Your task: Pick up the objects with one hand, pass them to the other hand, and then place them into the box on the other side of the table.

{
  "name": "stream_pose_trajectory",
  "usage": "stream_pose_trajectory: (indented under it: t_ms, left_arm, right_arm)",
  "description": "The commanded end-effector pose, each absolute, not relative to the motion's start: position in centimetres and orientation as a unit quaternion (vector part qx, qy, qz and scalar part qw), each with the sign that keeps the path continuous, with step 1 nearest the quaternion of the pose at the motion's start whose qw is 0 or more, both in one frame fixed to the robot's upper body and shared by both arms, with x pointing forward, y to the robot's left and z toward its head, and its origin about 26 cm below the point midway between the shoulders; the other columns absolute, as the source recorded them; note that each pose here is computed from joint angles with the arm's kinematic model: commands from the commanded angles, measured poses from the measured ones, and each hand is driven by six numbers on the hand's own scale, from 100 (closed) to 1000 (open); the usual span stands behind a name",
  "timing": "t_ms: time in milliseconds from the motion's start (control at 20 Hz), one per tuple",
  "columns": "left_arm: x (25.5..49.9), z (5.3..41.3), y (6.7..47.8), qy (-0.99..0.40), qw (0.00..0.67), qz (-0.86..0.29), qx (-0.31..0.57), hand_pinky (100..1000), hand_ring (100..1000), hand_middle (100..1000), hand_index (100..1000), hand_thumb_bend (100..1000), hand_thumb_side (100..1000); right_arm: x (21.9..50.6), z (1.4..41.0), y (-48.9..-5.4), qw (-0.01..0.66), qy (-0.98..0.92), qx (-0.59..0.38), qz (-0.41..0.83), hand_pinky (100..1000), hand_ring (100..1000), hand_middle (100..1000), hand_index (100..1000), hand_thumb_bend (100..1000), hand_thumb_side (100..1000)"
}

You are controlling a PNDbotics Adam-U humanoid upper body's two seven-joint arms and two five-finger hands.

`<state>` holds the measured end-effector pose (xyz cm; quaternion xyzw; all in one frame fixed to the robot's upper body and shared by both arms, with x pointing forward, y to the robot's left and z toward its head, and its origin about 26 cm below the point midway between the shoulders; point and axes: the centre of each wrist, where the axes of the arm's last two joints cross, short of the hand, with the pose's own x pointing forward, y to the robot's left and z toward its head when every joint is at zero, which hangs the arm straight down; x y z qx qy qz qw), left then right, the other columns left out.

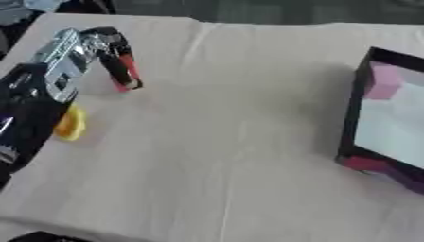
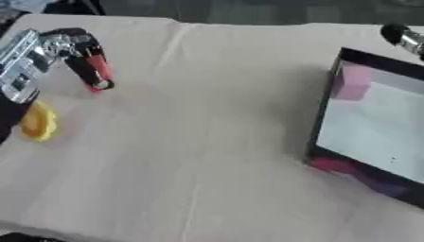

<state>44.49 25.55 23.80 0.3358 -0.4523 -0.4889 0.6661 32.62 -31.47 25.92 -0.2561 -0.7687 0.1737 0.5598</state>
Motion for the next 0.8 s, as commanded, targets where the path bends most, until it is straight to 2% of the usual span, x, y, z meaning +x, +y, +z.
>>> stream_pose_trajectory:
  t_ms: [50, 250, 450, 800]
  left_arm:
    - [43.7, 26.4, 26.4, -0.474, 0.673, -0.454, 0.339, 809, 736, 599, 527, 206, 146]
    - [42.8, 27.2, 25.9, -0.522, 0.659, -0.423, 0.338, 776, 714, 583, 527, 156, 147]
    - [41.4, 27.7, 24.8, -0.589, 0.618, -0.403, 0.33, 744, 685, 564, 526, 104, 108]
    - [39.2, 27.5, 22.3, -0.671, 0.531, -0.393, 0.335, 725, 661, 546, 524, 100, 100]
  right_arm:
    - [32.2, 27.3, -31.5, 0.541, -0.778, -0.266, 0.177, 917, 923, 821, 866, 650, 331]
    - [32.1, 27.8, -31.3, 0.533, -0.785, -0.261, 0.177, 917, 924, 821, 866, 654, 326]
    - [31.7, 28.4, -30.9, 0.522, -0.794, -0.254, 0.179, 917, 924, 821, 866, 657, 320]
    - [31.1, 29.4, -29.8, 0.502, -0.81, -0.237, 0.19, 916, 923, 822, 866, 656, 317]
